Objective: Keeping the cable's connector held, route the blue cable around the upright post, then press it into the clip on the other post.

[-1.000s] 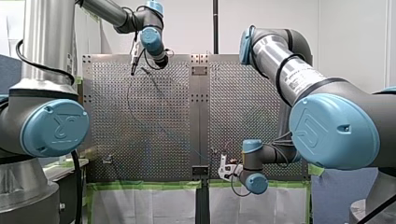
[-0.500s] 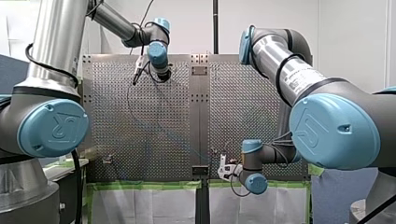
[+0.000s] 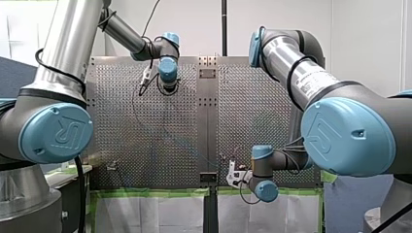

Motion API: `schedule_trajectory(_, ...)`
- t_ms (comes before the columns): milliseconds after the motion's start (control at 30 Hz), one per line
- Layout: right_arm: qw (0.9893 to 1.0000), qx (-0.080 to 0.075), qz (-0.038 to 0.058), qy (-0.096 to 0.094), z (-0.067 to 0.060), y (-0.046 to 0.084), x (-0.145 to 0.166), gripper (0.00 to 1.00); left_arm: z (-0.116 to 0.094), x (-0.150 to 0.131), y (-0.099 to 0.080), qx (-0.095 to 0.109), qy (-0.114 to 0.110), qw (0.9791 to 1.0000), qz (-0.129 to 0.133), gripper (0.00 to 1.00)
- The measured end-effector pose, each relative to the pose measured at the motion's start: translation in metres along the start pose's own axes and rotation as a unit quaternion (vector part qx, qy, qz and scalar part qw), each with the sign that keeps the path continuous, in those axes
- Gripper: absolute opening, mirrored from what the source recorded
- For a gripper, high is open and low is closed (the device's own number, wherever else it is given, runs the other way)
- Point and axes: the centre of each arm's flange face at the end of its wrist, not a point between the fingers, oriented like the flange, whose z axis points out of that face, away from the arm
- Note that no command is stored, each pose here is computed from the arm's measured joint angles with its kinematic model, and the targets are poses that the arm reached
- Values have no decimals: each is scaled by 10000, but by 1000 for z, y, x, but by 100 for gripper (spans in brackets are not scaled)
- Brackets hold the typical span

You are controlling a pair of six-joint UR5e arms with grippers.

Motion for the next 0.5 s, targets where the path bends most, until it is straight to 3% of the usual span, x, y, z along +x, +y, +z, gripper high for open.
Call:
schedule_trajectory(300, 10000, 3, 1, 8, 0, 0, 0, 0, 16, 5, 3, -373, -159, 9992, -24, 99)
schedule_trajectory(500, 10000, 4, 1, 8, 0, 0, 0, 0, 25, 3, 6, -492, -321, 9982, -69, 99)
